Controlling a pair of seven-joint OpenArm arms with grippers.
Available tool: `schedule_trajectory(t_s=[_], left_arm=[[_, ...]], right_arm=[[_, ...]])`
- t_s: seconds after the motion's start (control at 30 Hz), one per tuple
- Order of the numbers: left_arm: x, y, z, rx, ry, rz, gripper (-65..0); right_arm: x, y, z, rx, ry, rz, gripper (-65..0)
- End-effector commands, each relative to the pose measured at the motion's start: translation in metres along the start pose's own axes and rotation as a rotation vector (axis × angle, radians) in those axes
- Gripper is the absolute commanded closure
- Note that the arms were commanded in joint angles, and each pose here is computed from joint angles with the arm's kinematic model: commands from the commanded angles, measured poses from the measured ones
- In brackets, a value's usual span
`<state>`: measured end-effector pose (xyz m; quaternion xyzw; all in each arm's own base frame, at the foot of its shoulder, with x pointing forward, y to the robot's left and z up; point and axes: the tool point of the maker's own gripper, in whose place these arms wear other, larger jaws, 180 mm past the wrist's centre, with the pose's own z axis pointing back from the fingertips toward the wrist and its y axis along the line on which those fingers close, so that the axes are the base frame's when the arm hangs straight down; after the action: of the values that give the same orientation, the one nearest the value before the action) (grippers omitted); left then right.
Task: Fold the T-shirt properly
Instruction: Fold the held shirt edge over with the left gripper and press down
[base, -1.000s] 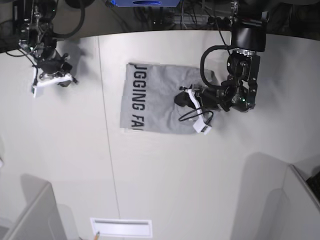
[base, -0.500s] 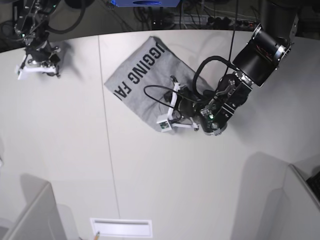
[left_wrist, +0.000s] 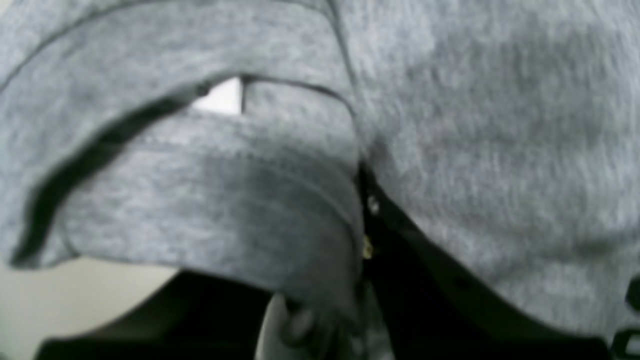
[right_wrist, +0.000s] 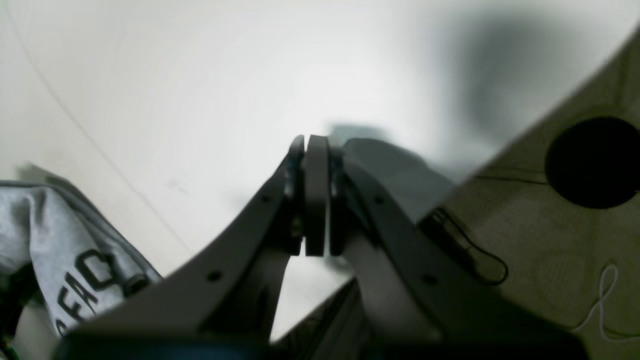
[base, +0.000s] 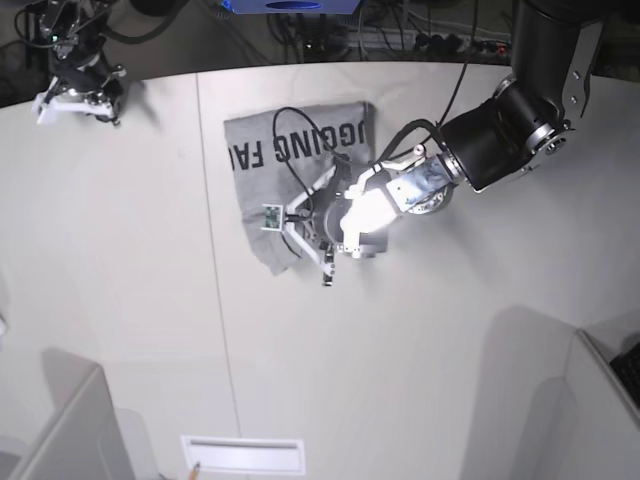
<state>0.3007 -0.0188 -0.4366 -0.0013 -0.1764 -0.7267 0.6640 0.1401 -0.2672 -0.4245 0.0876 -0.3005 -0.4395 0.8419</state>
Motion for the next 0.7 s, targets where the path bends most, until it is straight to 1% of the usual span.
schedule_trajectory(t_s=[0.0, 0.13, 0.2, 0.43, 0.57, 0.67], left_arm=[[-0.027, -0.014, -0.01, -0.03, 0.112, -0.028, 0.0], [-0.015, -0.013, -0.013, -0.031, 0.097, -0.038, 0.0], [-0.014, -0.017, -0.015, -0.039, 0.095, -0.035, 0.0], [0.001, -0.025, -0.023, -0.063, 0.078, -0.028, 0.0], [0.017, -0.03, -0.025, -0.07, 0.01, -0.035, 0.0], [0.023, -0.03, -0.025, -0.07, -0.001, -0.038, 0.0]], right_arm=[[0.007, 0.0, 0.005, 0.005, -0.027, 0.018, 0.0], [-0.002, -0.001, 0.005, 0.002, -0.01, 0.005, 0.0], [-0.009, -0.007, 0.008, -0.012, -0.001, -0.006, 0.0], [-0.008, -0.011, 0.009, -0.021, -0.034, -0.009, 0.0], [-0.008, -0.011, 0.009, -0.021, -0.035, -0.01, 0.0], [-0.008, -0.011, 0.009, -0.022, -0.034, -0.01, 0.0]])
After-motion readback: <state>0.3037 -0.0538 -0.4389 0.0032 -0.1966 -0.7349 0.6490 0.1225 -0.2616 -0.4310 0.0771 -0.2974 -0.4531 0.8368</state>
